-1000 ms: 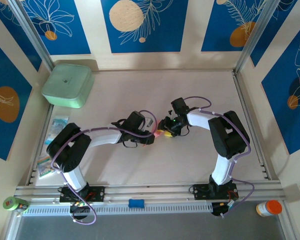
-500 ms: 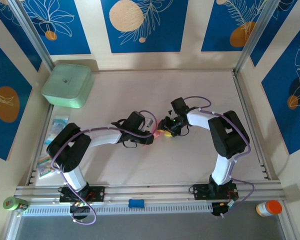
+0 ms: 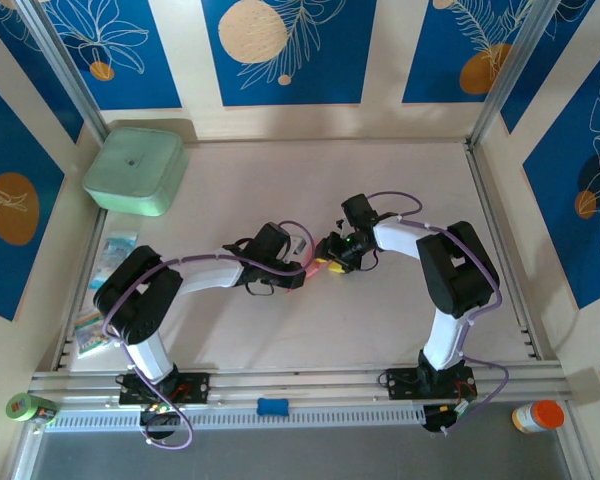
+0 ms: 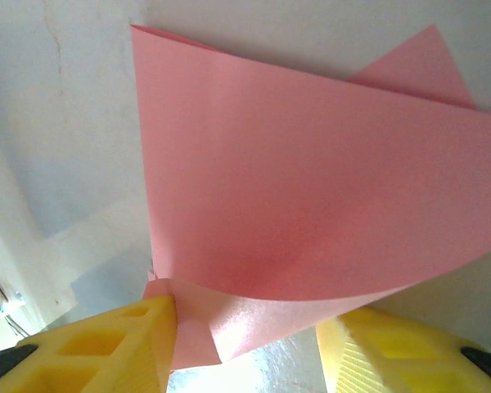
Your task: Fold a paper plane with a square sheet of paper (pick it up from the middle)
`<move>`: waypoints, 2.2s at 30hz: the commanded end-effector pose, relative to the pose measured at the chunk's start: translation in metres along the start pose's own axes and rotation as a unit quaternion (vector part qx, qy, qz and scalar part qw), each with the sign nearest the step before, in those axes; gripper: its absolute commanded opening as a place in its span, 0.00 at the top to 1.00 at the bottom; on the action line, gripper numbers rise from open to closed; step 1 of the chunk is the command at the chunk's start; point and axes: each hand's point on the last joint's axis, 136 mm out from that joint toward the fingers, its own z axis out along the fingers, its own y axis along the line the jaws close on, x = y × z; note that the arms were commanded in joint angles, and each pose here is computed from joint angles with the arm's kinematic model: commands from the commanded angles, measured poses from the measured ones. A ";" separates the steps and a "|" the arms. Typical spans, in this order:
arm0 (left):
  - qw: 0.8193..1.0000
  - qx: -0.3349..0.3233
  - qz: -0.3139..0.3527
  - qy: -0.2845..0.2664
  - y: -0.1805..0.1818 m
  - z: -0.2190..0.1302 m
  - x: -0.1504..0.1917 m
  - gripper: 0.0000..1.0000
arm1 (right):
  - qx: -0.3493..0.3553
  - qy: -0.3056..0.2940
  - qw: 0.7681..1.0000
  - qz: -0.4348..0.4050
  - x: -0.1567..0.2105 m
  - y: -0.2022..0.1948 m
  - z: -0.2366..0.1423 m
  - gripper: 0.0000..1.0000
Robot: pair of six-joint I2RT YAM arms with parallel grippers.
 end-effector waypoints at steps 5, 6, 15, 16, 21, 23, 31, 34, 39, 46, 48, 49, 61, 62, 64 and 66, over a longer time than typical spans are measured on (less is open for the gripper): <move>1.000 -0.020 -0.004 -0.003 0.012 0.003 0.001 0.91 | -0.050 -0.034 0.998 -0.022 -0.006 0.028 -0.034 0.49; 1.000 -0.019 -0.005 -0.006 0.012 0.004 0.001 0.92 | -0.055 -0.041 0.997 -0.025 -0.006 0.029 -0.038 0.49; 0.999 -0.001 -0.030 -0.045 0.012 0.006 -0.002 0.99 | -0.064 -0.076 0.994 -0.036 0.003 0.013 -0.042 0.45; 0.998 0.003 -0.031 -0.049 0.012 0.006 -0.002 1.00 | -0.062 -0.076 0.995 -0.037 0.004 0.011 -0.040 0.44; 0.996 0.024 -0.046 -0.069 0.007 0.005 -0.004 1.00 | -0.049 -0.067 0.994 -0.065 0.013 0.006 -0.027 0.44; 0.995 0.032 -0.053 -0.074 0.006 0.005 -0.004 1.00 | -0.043 -0.064 0.994 -0.076 0.017 0.006 -0.022 0.45; 0.991 0.054 -0.102 -0.066 0.006 0.005 -0.005 1.00 | -0.027 -0.057 0.994 -0.089 0.020 0.003 -0.009 0.45; 0.990 0.057 -0.120 -0.056 0.007 0.005 -0.004 1.00 | -0.021 -0.059 0.993 -0.095 0.020 0.005 -0.008 0.45; 0.986 0.069 -0.143 -0.042 0.005 0.007 -0.003 1.00 | -0.009 -0.053 0.994 -0.097 0.018 0.004 -0.002 0.45; 0.980 0.079 -0.180 -0.026 0.007 0.011 -0.001 1.00 | 0.009 -0.039 0.994 -0.098 0.015 0.003 0.008 0.45; 0.978 0.083 -0.193 -0.020 0.007 0.012 -0.001 1.00 | 0.014 -0.036 0.994 -0.098 0.015 0.002 0.010 0.45; 0.976 0.086 -0.199 -0.019 0.007 0.012 -0.001 1.00 | 0.016 -0.033 0.994 -0.098 0.015 0.002 0.011 0.45; 0.969 0.092 -0.230 -0.008 0.011 0.014 -0.001 0.97 | 0.053 -0.014 0.994 -0.093 0.017 -0.011 0.023 0.45; 0.969 0.091 -0.228 -0.006 0.011 0.014 -0.001 0.96 | 0.059 -0.013 0.994 -0.091 0.017 -0.013 0.023 0.46; 0.970 0.091 -0.225 -0.004 0.011 0.014 -0.001 0.94 | 0.072 -0.013 0.994 -0.084 0.016 -0.018 0.025 0.46; 0.971 0.089 -0.221 -0.001 0.011 0.014 -0.001 0.90 | 0.080 -0.014 0.994 -0.077 0.015 -0.021 0.025 0.48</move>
